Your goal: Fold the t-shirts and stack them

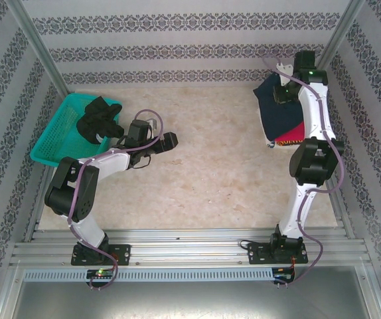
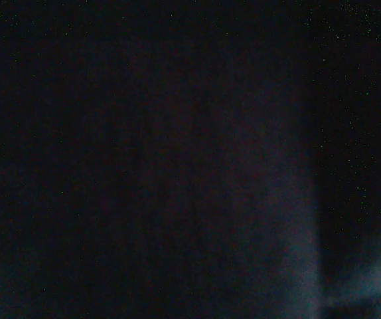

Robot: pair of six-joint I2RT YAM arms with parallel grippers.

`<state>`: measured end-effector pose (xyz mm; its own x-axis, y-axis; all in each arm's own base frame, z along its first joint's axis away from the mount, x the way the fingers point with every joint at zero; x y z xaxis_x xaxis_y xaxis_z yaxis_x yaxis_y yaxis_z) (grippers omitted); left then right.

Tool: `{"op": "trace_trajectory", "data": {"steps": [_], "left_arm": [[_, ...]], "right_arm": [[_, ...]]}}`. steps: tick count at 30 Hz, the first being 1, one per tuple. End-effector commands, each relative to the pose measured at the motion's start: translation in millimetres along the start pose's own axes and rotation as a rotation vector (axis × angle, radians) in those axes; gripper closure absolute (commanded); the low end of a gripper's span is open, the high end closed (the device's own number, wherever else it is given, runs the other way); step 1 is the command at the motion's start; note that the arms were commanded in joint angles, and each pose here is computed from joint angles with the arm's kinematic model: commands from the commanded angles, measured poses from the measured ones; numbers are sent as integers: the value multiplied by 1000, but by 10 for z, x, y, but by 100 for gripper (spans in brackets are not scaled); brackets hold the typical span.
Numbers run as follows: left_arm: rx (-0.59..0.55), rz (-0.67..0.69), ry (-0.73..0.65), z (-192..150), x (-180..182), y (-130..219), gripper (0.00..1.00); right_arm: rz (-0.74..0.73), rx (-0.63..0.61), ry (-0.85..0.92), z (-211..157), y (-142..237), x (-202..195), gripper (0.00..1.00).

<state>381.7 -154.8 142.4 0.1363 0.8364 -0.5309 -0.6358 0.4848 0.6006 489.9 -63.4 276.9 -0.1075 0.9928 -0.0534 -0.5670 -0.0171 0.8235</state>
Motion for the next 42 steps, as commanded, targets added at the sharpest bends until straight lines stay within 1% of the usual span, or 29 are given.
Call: {"op": "trace_trajectory", "data": {"steps": [1,8,15,21,22,26,28,29,30,31,32,34,35,36,39,42], "left_arm": [[-41,-32,-39,74,-94,19,0],[-37,-38,-41,48,-119,7,0],[-36,-34,-44,25,-120,20,0],[-36,-32,-47,11,-123,39,0],[-37,-32,-48,10,-123,42,0],[-35,-31,-46,-1,-118,50,0],[-37,-29,-45,-6,-115,59,0],[-38,-29,-45,-7,-113,62,0],[-38,-29,-45,-11,-112,67,0],[-36,-28,-44,-18,-109,68,0],[-36,-28,-45,-21,-110,69,0],[-37,-29,-46,-25,-109,73,0],[-39,-28,-45,-24,-108,77,0],[-39,-29,-45,-25,-109,80,0],[-41,-29,-46,-19,-114,85,0],[-40,-30,-49,-17,-114,78,0]], "right_arm": [[-20,-8,17,38,34,-107,100],[-34,17,-3,-36,-77,-291,100],[-37,54,-6,-122,-316,-409,100],[-92,87,15,-195,-479,-530,100],[-94,90,15,-207,-499,-547,100],[-111,96,15,-245,-584,-614,92],[-120,98,15,-257,-610,-645,86],[-127,95,14,-259,-616,-667,81],[-136,91,14,-252,-617,-677,73],[-140,90,14,-254,-613,-683,60],[-145,87,16,-254,-606,-689,44],[-175,76,18,-252,-579,-707,22],[-188,65,18,-248,-551,-715,19],[-206,51,15,-240,-516,-721,13],[-254,23,0,-220,-368,-739,11],[-313,-5,-36,-207,-165,-768,10]]}}
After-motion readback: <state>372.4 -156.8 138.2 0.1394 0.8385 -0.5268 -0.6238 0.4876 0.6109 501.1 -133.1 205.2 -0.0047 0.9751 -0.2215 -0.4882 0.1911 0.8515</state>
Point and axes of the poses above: each hand's point on the last joint's axis, 136 mm out from that joint toward the fingers, its own y axis back along the fingers, its own x axis along the line the jaws close on, z = x × y, the point moved 7 cm from there along y, back along the fingers, and after that the axes turned 5 degrees about -y, right-handed, at the moved point
